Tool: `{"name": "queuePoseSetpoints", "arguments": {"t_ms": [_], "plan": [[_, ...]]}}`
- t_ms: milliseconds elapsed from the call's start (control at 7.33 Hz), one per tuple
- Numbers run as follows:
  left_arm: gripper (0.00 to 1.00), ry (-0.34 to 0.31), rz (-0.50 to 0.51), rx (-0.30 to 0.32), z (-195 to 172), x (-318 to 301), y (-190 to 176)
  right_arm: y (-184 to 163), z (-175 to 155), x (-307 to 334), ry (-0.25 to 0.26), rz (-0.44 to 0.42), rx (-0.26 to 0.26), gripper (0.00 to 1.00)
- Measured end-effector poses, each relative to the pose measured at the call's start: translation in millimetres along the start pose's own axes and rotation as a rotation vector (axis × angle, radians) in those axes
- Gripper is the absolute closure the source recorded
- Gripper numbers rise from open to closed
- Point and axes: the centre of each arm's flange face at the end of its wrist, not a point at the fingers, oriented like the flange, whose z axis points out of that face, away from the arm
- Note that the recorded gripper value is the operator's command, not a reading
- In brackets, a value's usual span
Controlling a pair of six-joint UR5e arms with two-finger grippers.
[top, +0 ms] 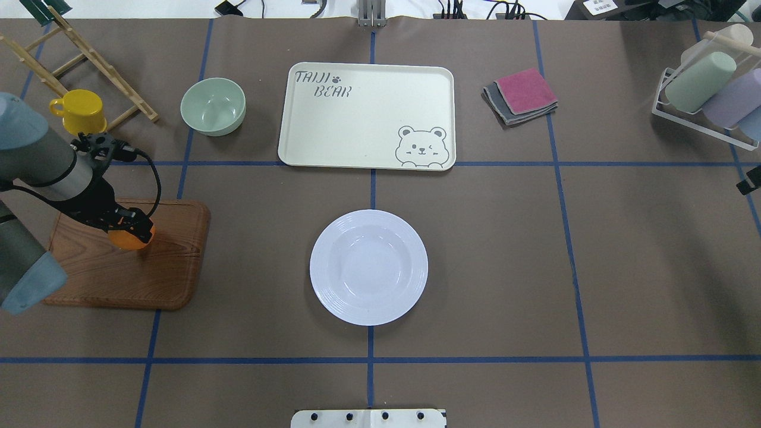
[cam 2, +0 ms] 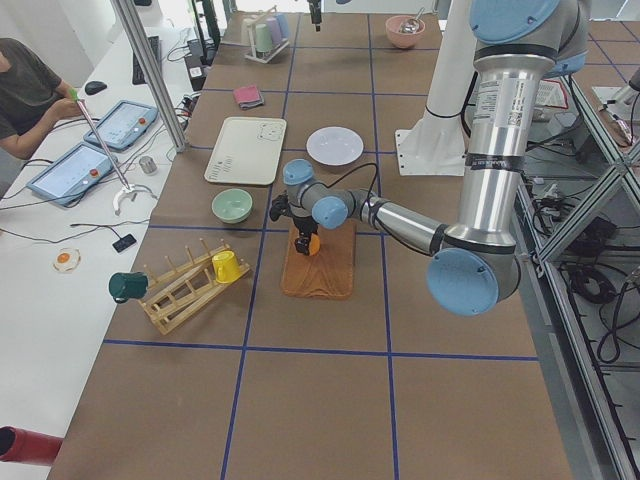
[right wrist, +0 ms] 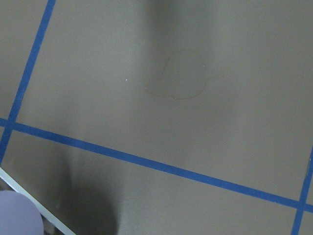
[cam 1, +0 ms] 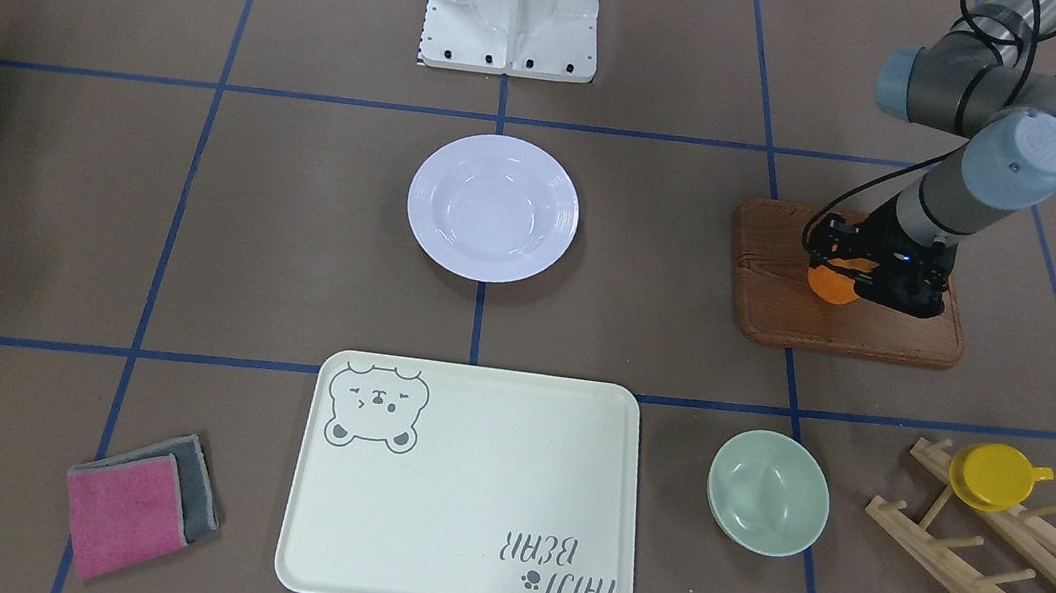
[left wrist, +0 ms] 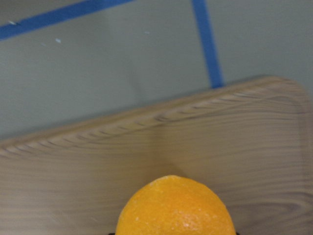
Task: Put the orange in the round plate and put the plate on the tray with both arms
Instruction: 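Close the left gripper on the orange and lift it, then carry the orange with the left gripper and lower it onto the white plate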
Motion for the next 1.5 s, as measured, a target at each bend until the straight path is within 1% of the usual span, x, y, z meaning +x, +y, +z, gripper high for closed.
{"name": "queuePoseSetpoints", "arguments": {"t_ms": [136, 273, 409, 682, 955, 1227, 1500], "plan": [[1.0, 0.031, -0.055, -0.014, -24.8, 31.9, -6.7, -0.6, -0.3, -0.3, 0.0, -0.001, 0.001, 0.0], [1.0, 0.052, -0.085, -0.005, -42.7, 66.2, -14.4, -1.3, -0.8, -0.8, 0.0, -0.002, 0.002, 0.0], [1.0, 0.058, -0.115, 0.012, -46.2, 116.8, -18.2, -2.1, -1.5, -1.7, 0.0, -0.004, 0.004, 0.0], [1.0, 0.039, -0.144, 0.058, -25.6, 238.4, -10.0, -4.9, -2.8, -4.1, 0.0, -0.011, 0.007, 0.0], [1.0, 0.016, -0.148, 0.095, -19.1, 324.5, -15.7, -6.6, -2.8, -6.0, 0.0, -0.016, 0.008, 0.0], [1.0, -0.021, -0.129, 0.118, -0.1, 379.6, -26.2, -7.4, -1.5, -7.7, -0.002, -0.022, 0.009, 0.0], [1.0, -0.042, -0.113, 0.114, 16.1, 413.2, -30.2, -8.5, 1.1, -9.5, -0.003, -0.034, 0.012, 0.0]]}}
